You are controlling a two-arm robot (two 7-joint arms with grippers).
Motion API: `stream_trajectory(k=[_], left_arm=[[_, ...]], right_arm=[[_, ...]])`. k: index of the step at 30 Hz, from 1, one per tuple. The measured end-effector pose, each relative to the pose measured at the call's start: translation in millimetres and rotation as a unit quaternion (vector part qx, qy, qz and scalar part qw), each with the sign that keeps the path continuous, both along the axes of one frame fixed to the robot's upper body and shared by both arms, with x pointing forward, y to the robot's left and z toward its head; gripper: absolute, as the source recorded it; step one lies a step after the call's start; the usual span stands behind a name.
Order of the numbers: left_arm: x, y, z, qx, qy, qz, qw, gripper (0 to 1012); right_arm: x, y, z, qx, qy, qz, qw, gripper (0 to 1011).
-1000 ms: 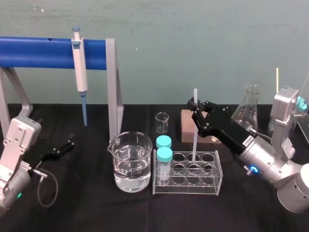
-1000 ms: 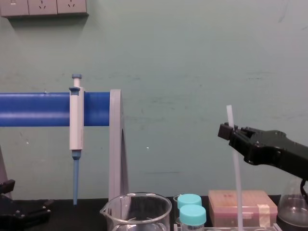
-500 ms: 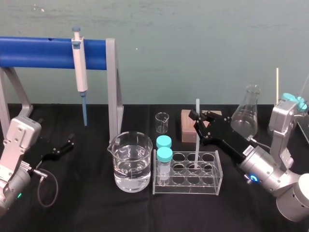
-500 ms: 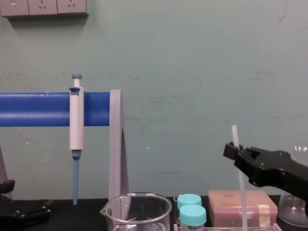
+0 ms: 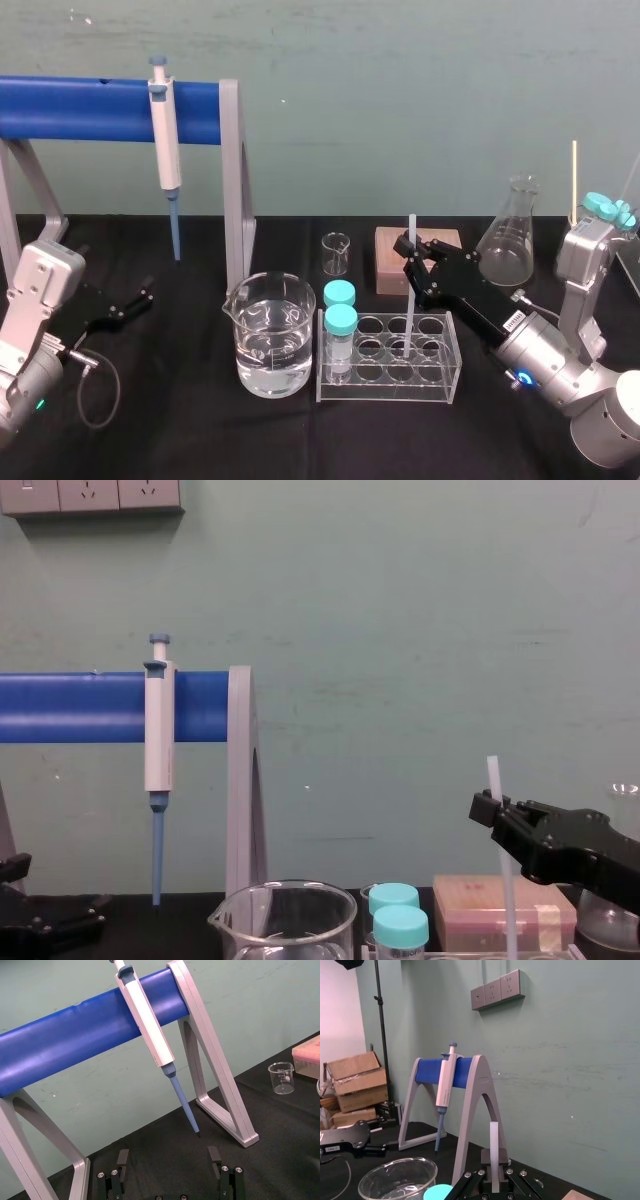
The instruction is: Pick up the stirring rod with one hand, then place it down.
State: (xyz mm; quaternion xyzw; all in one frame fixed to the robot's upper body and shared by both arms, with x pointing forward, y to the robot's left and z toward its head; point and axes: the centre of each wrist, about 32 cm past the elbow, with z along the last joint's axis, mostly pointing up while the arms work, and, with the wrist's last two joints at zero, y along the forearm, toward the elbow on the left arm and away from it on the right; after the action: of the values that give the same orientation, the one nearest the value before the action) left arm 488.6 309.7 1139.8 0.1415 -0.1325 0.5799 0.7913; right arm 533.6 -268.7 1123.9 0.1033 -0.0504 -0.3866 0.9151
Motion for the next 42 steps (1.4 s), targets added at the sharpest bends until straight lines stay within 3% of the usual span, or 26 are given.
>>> stream_trajectory(k=[29,42], left_arm=[[0.0,0.0,0.0,0.000,0.000,0.000,1.0000,1000],[0.0,0.0,0.0,0.000,0.000,0.000,1.0000,1000]], right_arm=[[-7.2,-1.6,-6.8,-0.015,0.011,-0.014,0.9997,84],[-7.1,-1.6,-7.1,-0.014,0.012,-0.013,0.9997,483]])
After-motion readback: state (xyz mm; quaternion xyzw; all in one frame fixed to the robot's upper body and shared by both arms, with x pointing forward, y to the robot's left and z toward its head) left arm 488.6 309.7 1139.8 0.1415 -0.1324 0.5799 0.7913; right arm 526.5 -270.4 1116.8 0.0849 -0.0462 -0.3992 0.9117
